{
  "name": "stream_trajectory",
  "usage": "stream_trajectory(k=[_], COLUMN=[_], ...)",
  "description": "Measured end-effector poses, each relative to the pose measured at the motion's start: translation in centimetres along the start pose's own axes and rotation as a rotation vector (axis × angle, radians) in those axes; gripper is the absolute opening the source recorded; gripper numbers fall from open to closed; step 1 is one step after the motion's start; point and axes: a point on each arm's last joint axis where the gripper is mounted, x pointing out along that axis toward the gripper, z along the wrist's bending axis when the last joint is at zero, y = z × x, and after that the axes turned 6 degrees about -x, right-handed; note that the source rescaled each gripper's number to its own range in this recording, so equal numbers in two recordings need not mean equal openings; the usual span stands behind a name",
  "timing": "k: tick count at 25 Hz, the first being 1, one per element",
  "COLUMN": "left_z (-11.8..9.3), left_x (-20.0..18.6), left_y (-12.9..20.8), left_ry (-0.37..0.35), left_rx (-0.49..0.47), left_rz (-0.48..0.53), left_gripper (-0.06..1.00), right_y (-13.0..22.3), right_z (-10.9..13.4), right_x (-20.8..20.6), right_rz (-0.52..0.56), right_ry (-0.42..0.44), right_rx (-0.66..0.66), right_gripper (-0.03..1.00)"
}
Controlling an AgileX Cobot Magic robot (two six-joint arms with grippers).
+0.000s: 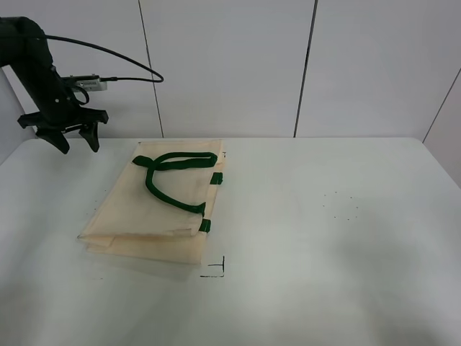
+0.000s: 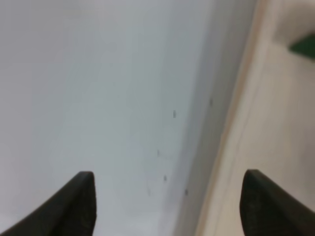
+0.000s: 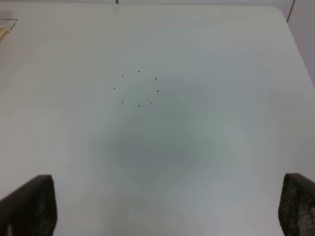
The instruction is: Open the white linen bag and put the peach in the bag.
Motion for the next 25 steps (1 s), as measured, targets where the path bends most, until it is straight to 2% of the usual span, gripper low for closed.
stream_trajectory(k=[7,13,19,25], left_z=[0.8,1.9,3.1,4.3], left_x=[-6.1,-9.6,-11.0,-9.8], left_y=[6.5,14.0,22.4,30.6], left_ry=[0.002,0.002,0.005,0.008], left_rx=[-0.001,-0.001,0.000,0.006], left_rz=[-0.010,-0.017,-0.032,-0.055], left_gripper=[0.90,0.90,0.90,0.90], right_y=[0.0,0.0,0.0,0.0], right_z=[0.0,0.0,0.0,0.0], right_x=[0.0,0.0,0.0,0.0], right_rz=[0.000,0.000,0.000,0.000], right_ry=[-0.001,-0.001,-0.001,-0.001], right_rx=[0.000,0.000,0.000,0.000], right_gripper=[1.00,1.00,1.00,1.00])
